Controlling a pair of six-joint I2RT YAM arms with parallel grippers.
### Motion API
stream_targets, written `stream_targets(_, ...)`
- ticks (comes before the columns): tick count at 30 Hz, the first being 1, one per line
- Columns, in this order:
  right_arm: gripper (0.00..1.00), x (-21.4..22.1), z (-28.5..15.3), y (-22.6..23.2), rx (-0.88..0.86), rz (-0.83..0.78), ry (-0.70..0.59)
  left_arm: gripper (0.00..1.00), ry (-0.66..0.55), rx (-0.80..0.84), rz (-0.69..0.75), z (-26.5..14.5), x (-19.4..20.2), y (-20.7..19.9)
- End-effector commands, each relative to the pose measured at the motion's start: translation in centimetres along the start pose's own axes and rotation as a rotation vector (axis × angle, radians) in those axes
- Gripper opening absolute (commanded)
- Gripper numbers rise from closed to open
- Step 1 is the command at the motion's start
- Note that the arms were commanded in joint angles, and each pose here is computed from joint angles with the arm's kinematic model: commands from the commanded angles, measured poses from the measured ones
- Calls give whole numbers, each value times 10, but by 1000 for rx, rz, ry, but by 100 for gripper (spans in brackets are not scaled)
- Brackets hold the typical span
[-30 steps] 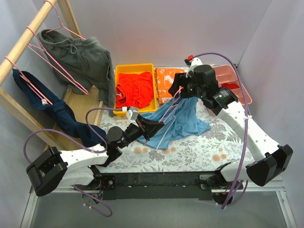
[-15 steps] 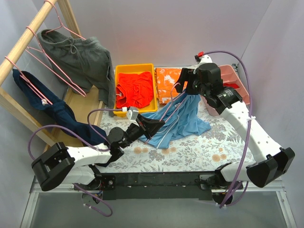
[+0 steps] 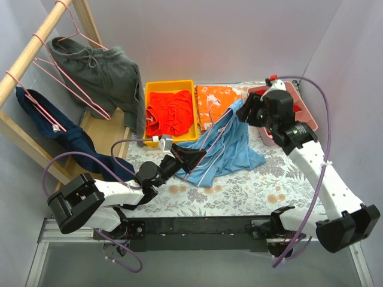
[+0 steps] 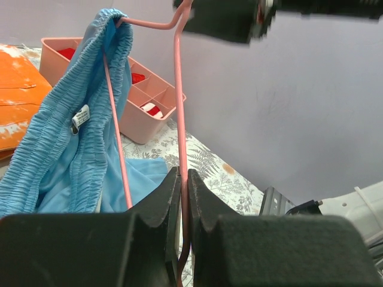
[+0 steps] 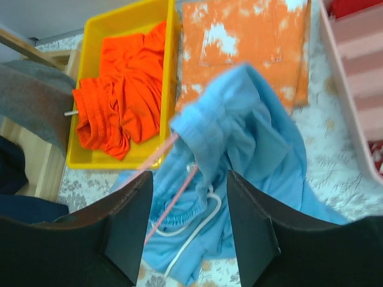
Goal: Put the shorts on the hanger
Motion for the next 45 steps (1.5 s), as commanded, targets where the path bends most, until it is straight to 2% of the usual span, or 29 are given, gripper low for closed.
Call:
stream_targets(1,60,52,3,-33,-11,96,84,0,-150,-9,9,7,-26,-2)
stream_targets(4,58,76,4,-39,-56,146,122,0,-157,-19,8,9,-26,-2)
stream_targets(10,63,105,23,-34,-80,132,176,0,-164,-32,7,10,-25,0)
stream_targets(14,64,131,39,-35,-48,157,211,0,-179,-40,6,12,-27,1)
stream_targets(20,58,163,57,-35,-40,221,230,0,-190,-44,4,17,-29,1)
stream_targets(28,57,176,73,-27,8,258,232,0,-200,-66,27,16,-32,3)
stream_targets(38,54,186,89,-26,43,199,294,0,-203,-65,31,13,-31,3)
stream_targets(39,49,187,91,-25,48,183,306,0,-206,-63,28,13,-31,3)
stream_targets(42,25,194,88,-22,58,95,349,0,-224,-64,12,14,-33,3)
stream_targets(45,8,198,72,-10,69,-12,324,0,-258,-87,5,17,-36,6)
Point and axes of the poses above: each gripper's point midway between its finger pads, its own z axis out along the fingers, its own y axis along the line the jaws close on, x = y × z, the point moved 9 cm from there along -z, back along the fingers, and after that the axes turned 13 degrees about z, right-handed, at the moved point
